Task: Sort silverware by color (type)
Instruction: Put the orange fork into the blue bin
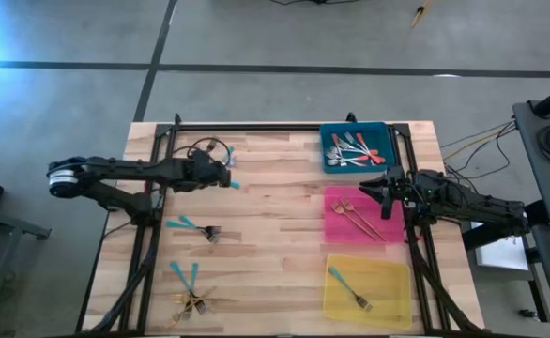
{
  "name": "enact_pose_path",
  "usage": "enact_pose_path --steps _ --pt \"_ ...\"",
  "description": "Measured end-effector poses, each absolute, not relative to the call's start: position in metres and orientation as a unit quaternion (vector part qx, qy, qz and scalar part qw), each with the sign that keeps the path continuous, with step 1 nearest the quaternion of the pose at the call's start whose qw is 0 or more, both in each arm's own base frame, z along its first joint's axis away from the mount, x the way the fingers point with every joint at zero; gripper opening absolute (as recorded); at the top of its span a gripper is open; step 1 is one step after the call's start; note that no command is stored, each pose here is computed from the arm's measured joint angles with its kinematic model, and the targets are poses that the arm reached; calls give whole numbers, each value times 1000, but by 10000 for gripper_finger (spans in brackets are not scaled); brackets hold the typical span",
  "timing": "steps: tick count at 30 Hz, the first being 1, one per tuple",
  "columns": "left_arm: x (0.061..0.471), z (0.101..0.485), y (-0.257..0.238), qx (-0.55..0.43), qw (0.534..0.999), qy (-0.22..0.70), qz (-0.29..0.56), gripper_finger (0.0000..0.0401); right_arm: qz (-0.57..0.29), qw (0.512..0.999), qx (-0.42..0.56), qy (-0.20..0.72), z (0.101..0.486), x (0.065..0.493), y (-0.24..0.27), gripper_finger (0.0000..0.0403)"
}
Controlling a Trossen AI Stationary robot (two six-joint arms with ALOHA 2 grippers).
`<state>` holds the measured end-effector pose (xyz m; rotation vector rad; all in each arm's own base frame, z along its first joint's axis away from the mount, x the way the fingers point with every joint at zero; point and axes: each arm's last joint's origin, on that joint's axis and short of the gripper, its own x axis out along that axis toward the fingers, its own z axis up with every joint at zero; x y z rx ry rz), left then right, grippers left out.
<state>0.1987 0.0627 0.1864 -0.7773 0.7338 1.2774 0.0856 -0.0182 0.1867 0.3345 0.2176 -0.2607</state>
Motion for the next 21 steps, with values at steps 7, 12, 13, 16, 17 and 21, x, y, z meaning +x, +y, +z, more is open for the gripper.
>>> enact_pose_path --steps 7,12,13,16,17,21 --pt "213 178 68 -288 669 374 574 64 -129 972 166 108 187 86 -18 73" --pt "230 182 73 -242 675 417 559 64 -129 972 165 108 187 86 -18 73" --pt "233 184 74 -237 667 429 561 64 -129 972 166 108 187 86 -18 73" --pt "238 190 76 -211 634 480 569 64 -129 972 166 108 187 86 -18 73" --pt "240 191 77 -203 627 492 569 64 -129 972 166 108 187 86 -18 73" --pt "250 192 86 -182 618 505 574 64 -129 972 165 107 187 86 -18 73"
